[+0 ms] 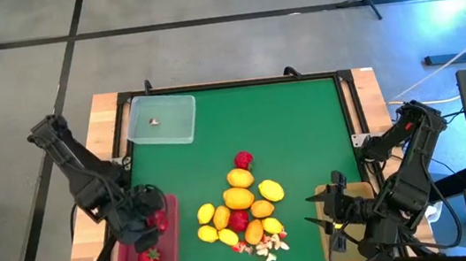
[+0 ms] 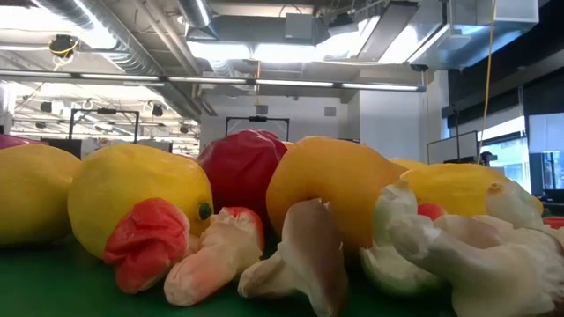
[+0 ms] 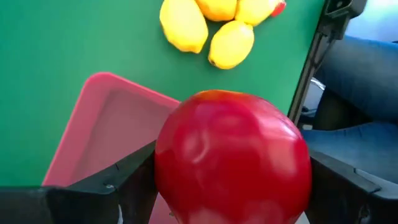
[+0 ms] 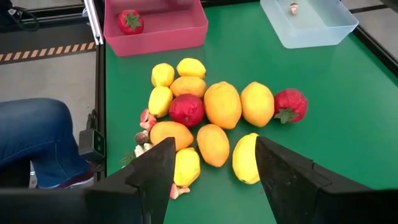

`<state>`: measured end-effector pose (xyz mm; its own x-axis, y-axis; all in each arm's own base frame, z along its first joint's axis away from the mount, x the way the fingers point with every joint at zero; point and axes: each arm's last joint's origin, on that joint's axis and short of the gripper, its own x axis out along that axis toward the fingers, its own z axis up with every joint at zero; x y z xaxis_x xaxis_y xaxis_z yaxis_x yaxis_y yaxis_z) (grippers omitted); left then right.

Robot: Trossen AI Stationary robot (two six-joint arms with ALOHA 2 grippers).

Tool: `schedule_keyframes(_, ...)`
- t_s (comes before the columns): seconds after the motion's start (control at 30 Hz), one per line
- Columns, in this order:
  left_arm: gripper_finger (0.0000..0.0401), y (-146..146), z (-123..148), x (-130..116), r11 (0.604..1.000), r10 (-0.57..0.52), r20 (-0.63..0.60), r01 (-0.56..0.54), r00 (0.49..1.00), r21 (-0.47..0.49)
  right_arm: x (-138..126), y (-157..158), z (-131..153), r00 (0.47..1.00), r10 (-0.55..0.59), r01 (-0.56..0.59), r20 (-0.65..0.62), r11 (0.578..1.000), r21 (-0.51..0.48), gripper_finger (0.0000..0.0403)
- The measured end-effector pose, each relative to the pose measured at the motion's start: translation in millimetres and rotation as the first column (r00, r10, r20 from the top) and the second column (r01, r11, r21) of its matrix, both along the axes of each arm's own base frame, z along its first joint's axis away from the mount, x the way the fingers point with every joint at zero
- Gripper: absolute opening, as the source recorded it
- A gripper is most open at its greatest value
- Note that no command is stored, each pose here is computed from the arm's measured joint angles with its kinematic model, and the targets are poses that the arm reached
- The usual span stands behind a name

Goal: Sort produce into baskets
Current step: Put the red tomato into the red bin

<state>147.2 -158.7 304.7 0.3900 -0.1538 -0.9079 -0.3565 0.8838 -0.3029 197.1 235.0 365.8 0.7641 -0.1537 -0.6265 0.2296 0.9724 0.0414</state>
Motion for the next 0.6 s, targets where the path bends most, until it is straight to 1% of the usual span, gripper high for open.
schedule_keyframes(0.23,0.0311,1.9,-5.0,-10.3,0.997,0.008,-0.08,-0.002,0.997,0.076,0.0,0.0,0.0,1.0,0.0,0.0,0.0,1.0,0.0,0.0221)
schedule_keyframes(0.5,0.0311,1.3,-6.1,-11.3,0.997,0.022,-0.098,-0.015,0.995,0.074,0.0,0.0,0.0,1.0,0.0,0.0,0.0,1.0,0.0,0.0221)
schedule_keyframes(0.6,0.0311,1.4,-8.8,-12.5,0.996,0.043,-0.147,-0.031,0.988,0.081,0.0,0.0,0.0,1.0,0.0,0.0,0.0,1.0,0.0,0.0221)
